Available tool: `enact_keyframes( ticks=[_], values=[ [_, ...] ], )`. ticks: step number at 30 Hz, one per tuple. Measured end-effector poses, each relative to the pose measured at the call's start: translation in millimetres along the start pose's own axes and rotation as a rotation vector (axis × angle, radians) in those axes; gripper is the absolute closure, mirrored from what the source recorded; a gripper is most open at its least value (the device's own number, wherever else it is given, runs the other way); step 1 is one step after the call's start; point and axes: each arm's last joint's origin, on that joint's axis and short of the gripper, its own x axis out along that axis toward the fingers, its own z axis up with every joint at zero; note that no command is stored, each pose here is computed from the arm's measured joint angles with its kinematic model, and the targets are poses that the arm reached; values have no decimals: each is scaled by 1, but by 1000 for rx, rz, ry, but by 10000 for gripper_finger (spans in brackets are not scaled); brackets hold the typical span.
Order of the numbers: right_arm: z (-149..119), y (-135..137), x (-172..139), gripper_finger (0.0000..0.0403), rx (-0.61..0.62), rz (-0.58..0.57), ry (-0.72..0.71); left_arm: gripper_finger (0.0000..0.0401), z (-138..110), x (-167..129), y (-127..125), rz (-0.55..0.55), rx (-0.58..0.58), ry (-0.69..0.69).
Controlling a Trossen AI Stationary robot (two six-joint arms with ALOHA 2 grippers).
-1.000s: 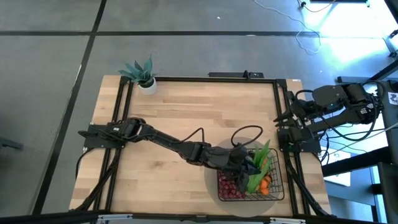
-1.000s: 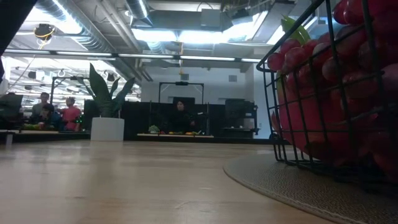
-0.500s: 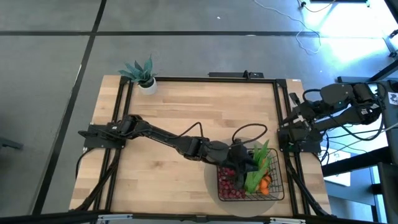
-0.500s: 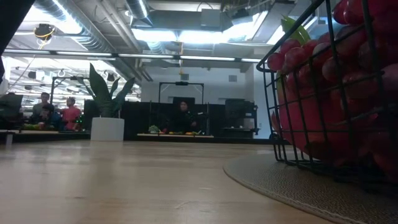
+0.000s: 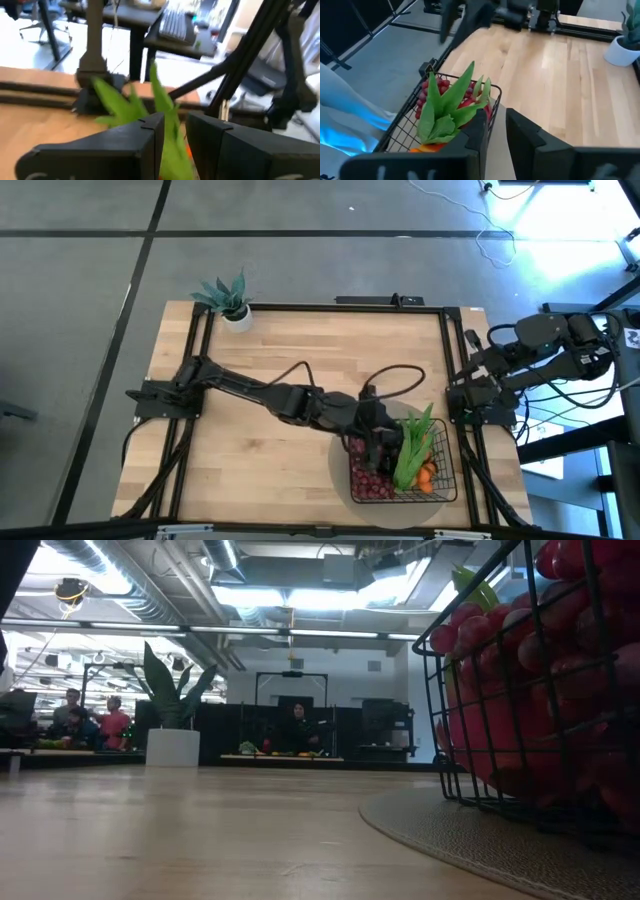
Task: Build produce basket
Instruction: Return to Home Position
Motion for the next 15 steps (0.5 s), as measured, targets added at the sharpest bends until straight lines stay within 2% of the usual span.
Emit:
enact_keyframes(
  ticks=[9, 11, 15],
  values=[
    [0, 2, -1, 345, 22, 64, -12, 332, 31, -46, 8, 20, 47, 95],
    [1, 2, -1, 347, 7, 54, -19, 335, 40, -56, 13, 24, 46, 94],
    [5, 0, -1, 373, -14, -18, -60, 364, 52, -91, 24, 82, 73, 205]
  ],
)
